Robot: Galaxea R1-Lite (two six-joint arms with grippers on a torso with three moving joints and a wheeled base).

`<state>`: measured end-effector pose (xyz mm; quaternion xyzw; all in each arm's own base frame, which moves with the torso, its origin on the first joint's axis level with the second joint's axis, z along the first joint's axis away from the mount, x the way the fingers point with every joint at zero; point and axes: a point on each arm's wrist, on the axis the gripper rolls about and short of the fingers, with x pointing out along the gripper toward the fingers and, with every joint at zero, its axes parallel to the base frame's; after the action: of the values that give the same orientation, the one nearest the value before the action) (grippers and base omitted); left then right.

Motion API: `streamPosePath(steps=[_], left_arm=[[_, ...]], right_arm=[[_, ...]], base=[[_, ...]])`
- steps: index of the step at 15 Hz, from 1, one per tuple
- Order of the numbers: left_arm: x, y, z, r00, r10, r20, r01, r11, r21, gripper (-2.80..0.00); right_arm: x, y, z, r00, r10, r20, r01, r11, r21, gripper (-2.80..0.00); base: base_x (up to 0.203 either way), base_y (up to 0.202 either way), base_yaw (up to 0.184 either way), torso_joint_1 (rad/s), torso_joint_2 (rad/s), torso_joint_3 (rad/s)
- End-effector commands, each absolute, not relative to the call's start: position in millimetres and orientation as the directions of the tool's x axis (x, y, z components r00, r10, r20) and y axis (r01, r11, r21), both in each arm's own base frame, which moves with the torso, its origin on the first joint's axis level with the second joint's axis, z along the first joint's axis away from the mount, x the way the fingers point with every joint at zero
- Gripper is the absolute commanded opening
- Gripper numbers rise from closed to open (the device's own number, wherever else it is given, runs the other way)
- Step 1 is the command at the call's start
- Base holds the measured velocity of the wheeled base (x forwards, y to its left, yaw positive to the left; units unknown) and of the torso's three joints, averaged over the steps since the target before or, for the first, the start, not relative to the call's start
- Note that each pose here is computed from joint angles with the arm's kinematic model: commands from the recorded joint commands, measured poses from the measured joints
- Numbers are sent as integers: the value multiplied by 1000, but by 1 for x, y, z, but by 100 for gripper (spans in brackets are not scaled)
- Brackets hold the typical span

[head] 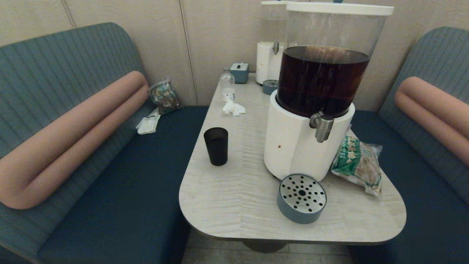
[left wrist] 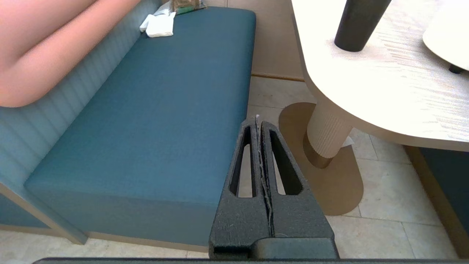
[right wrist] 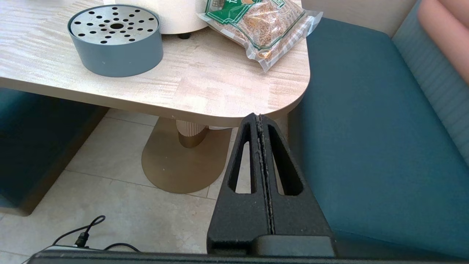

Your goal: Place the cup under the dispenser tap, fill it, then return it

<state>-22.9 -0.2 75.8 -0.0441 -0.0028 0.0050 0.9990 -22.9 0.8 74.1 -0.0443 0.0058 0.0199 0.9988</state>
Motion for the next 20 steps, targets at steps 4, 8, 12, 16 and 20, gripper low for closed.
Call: streamPosePath(steps=[4, 8, 12, 16, 20], left_arm=[[-23, 0, 76, 1000, 11, 3, -10, 996, -89, -280], [-23, 0, 76, 1000, 11, 3, -10, 996, -89, -280], [-23, 0, 76, 1000, 11, 3, -10, 996, -89, -280], [-23, 0, 76, 1000, 11, 3, -10, 996, -89, -280], [-23, 0, 76, 1000, 11, 3, -10, 996, -89, -280]], right_arm=[[-23, 1, 74, 999, 40, -12, -41, 995, -90, -280], [-23, 1, 74, 999, 40, -12, -41, 995, -90, -280], [-23, 1, 74, 999, 40, -12, -41, 995, -90, -280], [-23, 1, 74, 999, 40, -12, -41, 995, -90, -280], [-23, 1, 74, 999, 40, -12, -41, 995, -90, -280]], base=[[0, 0, 0, 0, 0, 0], [0, 0, 0, 0, 0, 0], [0, 0, 0, 0, 0, 0], [0, 0, 0, 0, 0, 0], [0, 0, 0, 0, 0, 0]])
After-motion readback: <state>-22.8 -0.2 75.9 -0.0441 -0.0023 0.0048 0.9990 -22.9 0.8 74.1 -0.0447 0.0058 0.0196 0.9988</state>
